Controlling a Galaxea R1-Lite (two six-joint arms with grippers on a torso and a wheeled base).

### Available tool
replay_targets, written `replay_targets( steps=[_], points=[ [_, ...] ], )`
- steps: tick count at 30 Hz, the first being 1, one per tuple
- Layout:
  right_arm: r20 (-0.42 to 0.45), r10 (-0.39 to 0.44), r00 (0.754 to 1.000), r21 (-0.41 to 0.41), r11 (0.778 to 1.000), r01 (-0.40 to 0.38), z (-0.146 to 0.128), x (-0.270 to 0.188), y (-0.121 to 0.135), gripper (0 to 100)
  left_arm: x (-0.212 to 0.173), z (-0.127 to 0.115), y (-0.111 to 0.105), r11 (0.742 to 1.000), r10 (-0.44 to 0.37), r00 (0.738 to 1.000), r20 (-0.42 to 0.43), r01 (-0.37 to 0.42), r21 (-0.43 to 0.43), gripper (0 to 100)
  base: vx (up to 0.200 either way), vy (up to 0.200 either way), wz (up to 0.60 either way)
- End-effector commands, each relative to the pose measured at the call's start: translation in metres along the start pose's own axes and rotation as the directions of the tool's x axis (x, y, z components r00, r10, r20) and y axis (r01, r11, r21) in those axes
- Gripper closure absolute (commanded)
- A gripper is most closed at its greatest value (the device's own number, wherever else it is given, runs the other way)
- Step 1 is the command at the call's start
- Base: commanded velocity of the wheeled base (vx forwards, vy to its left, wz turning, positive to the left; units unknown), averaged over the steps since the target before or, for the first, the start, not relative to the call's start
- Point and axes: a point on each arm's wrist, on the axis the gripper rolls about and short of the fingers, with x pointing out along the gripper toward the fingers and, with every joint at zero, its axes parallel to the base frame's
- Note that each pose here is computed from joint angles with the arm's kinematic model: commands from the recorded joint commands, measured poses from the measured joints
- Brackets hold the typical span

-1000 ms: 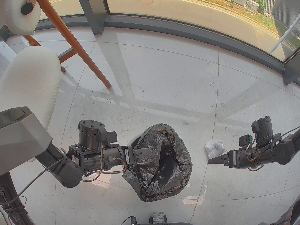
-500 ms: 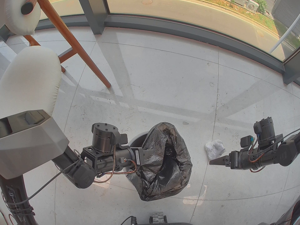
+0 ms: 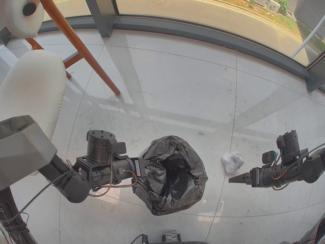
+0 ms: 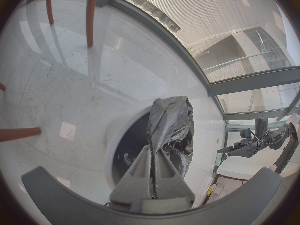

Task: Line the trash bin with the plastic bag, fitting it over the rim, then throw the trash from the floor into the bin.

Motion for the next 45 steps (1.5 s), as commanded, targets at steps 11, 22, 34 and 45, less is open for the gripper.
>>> replay_targets(
  steps=[11,22,34,45],
  points=[
    [-0.008,0.001,1.000,-0.003,1.000,-0.001,-0.002,0.001,0.001,0,-0.038,0.028,0.031,0.991,0.122,0.991,0.054,-0.119,-0.067,100,0.000,0.000,0.00],
    [-0.006,0.001,1.000,-0.002,1.000,-0.001,-0.002,0.000,0.001,0,-0.037,0.006,0.029,0.991,0.119,0.993,0.005,-0.119,-0.059,0,0.000,0.000,0.00],
    [-0.019,-0.003,1.000,0.001,1.000,0.003,-0.004,0.002,0.000,0,-0.036,-0.063,-0.009,0.975,0.037,0.971,-0.237,-0.087,-0.205,0,0.000,0.000,0.00],
    [-0.014,-0.004,1.000,0.003,1.000,0.004,-0.004,0.000,-0.001,0,0.016,-0.095,0.005,0.950,0.115,0.971,-0.208,-0.169,-0.261,100,0.000,0.000,0.00]
  ],
)
